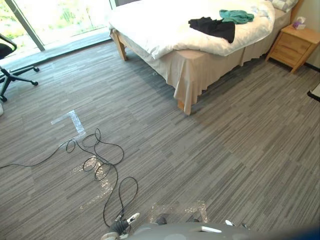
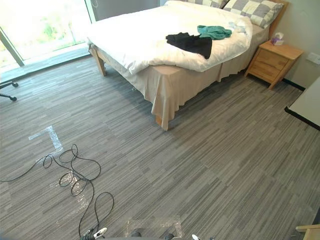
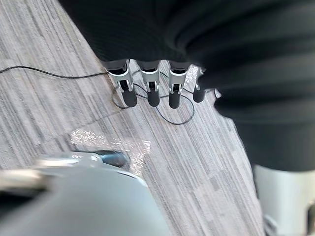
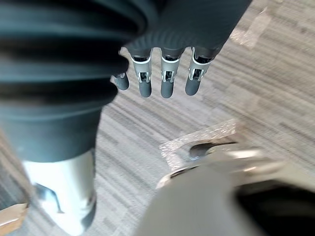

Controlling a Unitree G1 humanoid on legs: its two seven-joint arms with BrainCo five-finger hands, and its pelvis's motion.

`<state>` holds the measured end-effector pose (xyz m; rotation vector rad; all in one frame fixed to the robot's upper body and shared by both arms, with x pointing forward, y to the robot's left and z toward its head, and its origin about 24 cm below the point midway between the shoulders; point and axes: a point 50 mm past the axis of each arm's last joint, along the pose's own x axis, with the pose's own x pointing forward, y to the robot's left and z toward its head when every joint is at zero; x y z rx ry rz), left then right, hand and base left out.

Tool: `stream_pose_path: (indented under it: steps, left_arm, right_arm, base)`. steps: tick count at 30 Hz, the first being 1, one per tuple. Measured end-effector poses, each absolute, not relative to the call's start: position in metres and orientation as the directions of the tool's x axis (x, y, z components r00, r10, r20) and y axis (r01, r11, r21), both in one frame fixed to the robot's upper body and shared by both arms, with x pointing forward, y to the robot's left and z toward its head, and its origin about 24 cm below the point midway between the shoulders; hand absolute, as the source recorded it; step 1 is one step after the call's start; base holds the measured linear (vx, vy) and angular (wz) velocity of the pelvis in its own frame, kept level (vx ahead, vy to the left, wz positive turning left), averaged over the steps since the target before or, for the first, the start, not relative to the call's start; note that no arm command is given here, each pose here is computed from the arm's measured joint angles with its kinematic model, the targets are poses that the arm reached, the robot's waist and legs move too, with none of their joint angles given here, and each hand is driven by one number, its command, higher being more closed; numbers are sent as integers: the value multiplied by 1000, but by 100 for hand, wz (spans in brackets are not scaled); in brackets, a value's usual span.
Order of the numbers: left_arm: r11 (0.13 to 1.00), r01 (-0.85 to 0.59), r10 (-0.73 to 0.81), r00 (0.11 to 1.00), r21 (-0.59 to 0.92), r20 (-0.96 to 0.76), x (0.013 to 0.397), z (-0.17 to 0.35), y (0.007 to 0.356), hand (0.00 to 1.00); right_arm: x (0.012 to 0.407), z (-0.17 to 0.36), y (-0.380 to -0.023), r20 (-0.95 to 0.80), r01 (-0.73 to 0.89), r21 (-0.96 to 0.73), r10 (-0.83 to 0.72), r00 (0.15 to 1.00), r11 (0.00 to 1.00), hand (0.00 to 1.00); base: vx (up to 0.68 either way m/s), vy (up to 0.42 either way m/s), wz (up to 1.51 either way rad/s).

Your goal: Tidy the bed and pick cloth on bed and put in laundry

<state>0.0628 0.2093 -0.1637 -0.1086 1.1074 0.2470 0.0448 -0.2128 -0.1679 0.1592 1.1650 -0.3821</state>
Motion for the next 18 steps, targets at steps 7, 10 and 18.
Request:
stream_pose_path:
  steps: [7,10,18]
  left_arm:
    - [975,-222,99,461,-7,-882,77,-162,207,0]
    - [976,-219,98,465,-7,-880,79,-161,206,0]
    - [981,-194,96,476,2,-874,84,-160,206,0]
  right_arm:
    - [72,-165,-210,-889,375,-43,-207,408,926,0]
    - [74,-164,-209,-885,392,-35,-211,415,919,0]
    - [88,-164,-193,-875,399,4,-190,446,917,0]
  base:
    - [62,0,1]
    - [3,-8,-4]
    - [-39,-12,-2]
